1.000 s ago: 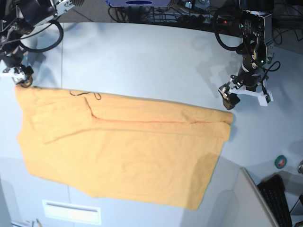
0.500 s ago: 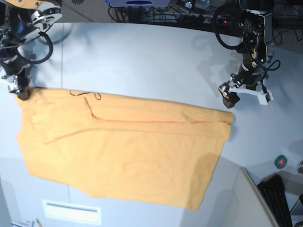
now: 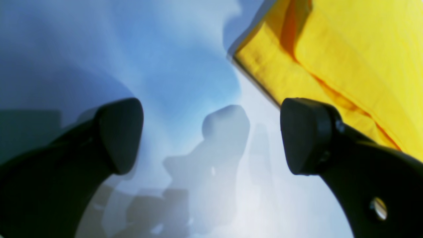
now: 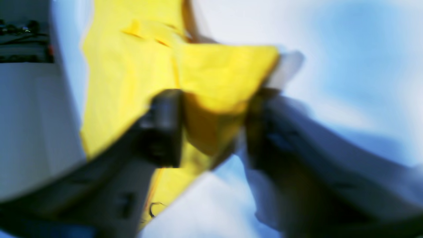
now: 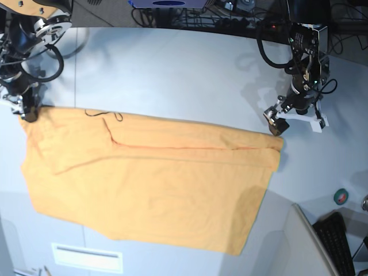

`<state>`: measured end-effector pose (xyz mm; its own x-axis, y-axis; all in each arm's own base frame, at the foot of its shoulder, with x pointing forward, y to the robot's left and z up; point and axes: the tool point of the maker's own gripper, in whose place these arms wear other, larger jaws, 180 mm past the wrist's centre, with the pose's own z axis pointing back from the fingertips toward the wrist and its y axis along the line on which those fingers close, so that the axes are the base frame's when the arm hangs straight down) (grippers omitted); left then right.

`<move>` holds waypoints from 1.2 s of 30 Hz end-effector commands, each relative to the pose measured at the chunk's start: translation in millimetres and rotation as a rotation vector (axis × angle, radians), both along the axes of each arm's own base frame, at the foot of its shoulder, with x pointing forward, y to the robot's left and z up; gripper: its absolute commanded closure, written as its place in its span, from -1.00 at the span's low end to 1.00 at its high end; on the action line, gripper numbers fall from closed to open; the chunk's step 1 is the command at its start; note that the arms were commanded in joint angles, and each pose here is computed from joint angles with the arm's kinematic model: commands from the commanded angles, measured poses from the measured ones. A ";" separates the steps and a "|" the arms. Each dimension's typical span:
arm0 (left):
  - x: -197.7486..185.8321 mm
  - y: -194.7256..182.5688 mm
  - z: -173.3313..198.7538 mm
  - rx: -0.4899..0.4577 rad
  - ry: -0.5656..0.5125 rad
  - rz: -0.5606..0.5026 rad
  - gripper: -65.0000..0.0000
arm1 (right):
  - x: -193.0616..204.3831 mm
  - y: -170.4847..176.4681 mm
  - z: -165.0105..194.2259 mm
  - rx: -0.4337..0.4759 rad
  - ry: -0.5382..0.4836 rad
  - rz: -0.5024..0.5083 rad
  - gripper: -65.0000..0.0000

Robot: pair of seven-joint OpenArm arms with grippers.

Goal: Layout the t-shirt on the table in an organized manner, then fold the t-shirt properly
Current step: 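Open both grippers and lift them off the folded edge, then grasp the folded edge corner with the left gripper and lift it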

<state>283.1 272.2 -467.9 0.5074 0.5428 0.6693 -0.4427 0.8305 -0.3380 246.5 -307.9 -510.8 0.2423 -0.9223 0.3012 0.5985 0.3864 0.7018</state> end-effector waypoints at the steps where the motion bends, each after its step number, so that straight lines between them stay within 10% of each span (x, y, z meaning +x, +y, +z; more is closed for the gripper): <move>1: 10.1 5.1 10.9 0.014 -0.037 0.002 -0.94 | -5.0 5.5 -6.3 0.015 0.048 0.026 0.76; 10: 18.1 10.1 2.6 0.004 -0.018 0.021 -0.92 | -5.8 1.6 -5.1 0.012 0.052 0.031 1.00; 19: 47.2 -9.4 -5.3 0.013 0.013 -0.069 0.05 | -6.8 0.1 -5.0 0.010 0.054 0.031 1.00; 36: 48.3 -4.0 -17.9 -0.060 0.026 0.037 0.08 | -8.4 0.1 -5.7 0.010 0.057 0.031 1.00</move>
